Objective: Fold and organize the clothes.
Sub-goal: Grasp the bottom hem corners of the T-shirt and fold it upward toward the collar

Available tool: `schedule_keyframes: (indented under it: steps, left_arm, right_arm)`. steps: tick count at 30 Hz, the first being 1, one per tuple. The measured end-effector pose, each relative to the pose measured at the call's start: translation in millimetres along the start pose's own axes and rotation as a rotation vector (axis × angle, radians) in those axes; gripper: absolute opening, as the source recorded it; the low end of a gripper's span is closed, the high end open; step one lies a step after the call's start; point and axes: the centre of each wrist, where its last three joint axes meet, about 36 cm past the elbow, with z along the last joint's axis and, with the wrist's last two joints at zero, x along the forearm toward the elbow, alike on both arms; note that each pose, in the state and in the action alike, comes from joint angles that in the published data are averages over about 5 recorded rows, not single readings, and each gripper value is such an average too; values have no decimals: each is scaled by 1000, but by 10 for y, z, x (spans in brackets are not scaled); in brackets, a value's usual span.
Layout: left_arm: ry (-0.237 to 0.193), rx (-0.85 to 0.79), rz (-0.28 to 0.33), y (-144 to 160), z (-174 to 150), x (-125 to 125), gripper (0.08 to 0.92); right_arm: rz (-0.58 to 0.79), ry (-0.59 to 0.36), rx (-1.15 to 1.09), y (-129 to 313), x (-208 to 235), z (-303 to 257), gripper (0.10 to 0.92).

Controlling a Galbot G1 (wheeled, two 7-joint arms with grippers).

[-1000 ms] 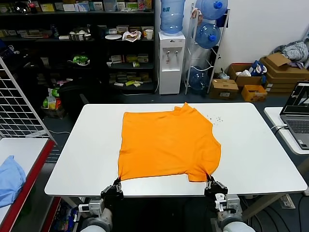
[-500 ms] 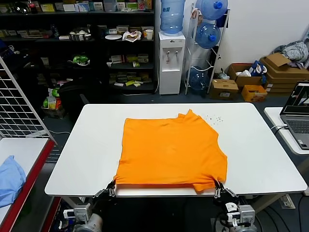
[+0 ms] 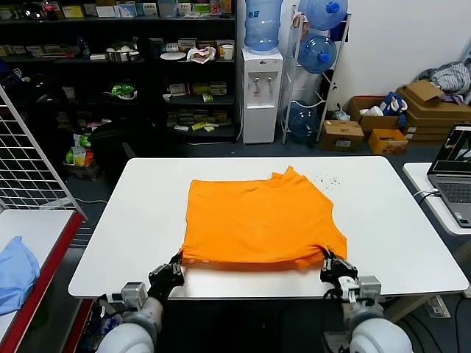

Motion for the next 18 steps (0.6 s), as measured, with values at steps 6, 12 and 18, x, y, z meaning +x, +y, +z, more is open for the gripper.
schedule_keyframes:
  steps: [6, 12, 18]
  left_arm:
    - [-26, -28, 2, 21, -152, -413, 91]
    - [-36, -56, -13, 45, -306, -755, 91]
    - [-35, -74, -30, 82, -402, -937, 101]
  right_arm:
    - [-12, 19, 4, -27, -370, -279, 125]
    - [-34, 40, 1, -18, -637, -496, 125]
    - [-47, 54, 2, -8, -789, -590, 225]
